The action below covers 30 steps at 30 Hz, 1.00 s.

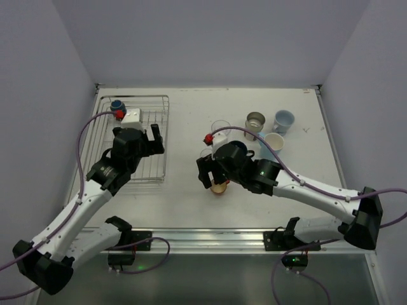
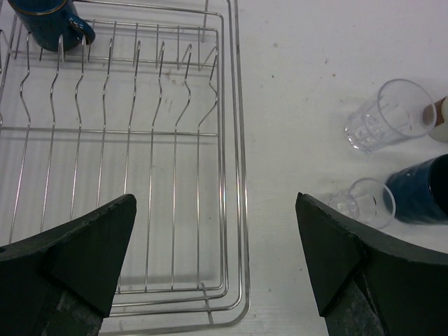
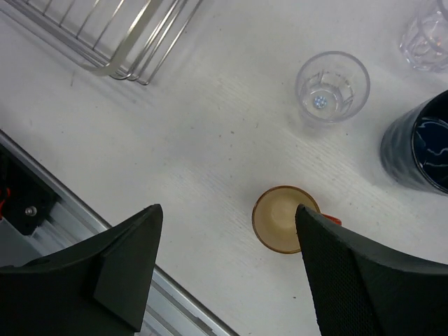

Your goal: Unload the cups from the dish rack

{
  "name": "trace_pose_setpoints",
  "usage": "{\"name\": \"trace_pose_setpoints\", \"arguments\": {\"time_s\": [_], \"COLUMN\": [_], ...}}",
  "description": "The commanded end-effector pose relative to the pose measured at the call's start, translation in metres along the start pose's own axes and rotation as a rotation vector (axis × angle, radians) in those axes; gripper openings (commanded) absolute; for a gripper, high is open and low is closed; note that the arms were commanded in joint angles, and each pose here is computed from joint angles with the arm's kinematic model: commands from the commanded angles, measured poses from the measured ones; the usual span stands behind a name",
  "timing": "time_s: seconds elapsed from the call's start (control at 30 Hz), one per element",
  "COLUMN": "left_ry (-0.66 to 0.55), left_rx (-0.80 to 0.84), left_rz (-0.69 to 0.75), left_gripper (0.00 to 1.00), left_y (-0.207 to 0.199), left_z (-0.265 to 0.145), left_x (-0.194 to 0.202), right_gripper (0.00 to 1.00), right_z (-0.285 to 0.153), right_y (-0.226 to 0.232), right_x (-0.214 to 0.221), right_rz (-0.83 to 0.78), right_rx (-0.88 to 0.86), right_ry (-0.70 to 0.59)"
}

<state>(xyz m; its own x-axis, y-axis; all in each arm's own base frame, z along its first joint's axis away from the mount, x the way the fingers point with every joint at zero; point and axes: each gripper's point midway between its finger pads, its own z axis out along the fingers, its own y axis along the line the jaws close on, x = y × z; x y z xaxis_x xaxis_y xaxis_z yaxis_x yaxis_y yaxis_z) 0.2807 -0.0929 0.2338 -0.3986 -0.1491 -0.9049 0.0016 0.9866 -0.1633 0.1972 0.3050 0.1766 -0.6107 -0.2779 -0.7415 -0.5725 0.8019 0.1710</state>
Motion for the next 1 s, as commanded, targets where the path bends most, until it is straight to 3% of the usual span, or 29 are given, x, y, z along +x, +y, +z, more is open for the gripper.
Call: {"name": "trace_pose_setpoints", "arguments": {"time_s": [0.0, 0.07, 0.1, 0.2, 0.33, 0.47, 0.97], "left_ry": [-0.086, -0.058, -0.021, 0.002, -0.018, 0.01, 0.048], "left_rx": [-0.042, -0.05, -0.059, -0.138, -0.205, -0.259, -0.388], "left_rz": [-0.085, -0.113, -0.151, -0.213, -0.183, -0.133, -0.161], "left_gripper": [1.0, 1.0, 1.0, 1.0, 0.99, 0.97, 0.98], "left_y": [-0.004, 0.002, 0.018, 0.06, 0.095, 0.117, 0.19], "left_z": [0.03, 0.05, 0.072, 0.108, 0.142, 0.18, 0.25], "left_x": [-0.043, -0.043, -0.041, -0.048, -0.069, -0.068, -0.071], "right_gripper": [0.79, 0.79, 0.78, 0.78, 0.77, 0.77, 0.77], "right_z": [-0.016, -0.019, -0.03, -0.036, -0.052, -0.055, -0.045], "right_y": [-0.003, -0.008, -0.006, -0.009, -0.015, -0.019, -0.02], "right_x": [-0.017, -0.018, -0.03, -0.024, -0.028, -0.026, -0.021], "right_rz": [-0.031, -0.021, -0.004, 0.011, 0.033, 0.034, 0.025], "right_rx": [-0.02, -0.018, -0.045, -0.074, -0.095, -0.093, -0.088], "right_ry": [-0.118, -0.166, -0.235, -0.285, -0.363, -0.381, -0.369]}}
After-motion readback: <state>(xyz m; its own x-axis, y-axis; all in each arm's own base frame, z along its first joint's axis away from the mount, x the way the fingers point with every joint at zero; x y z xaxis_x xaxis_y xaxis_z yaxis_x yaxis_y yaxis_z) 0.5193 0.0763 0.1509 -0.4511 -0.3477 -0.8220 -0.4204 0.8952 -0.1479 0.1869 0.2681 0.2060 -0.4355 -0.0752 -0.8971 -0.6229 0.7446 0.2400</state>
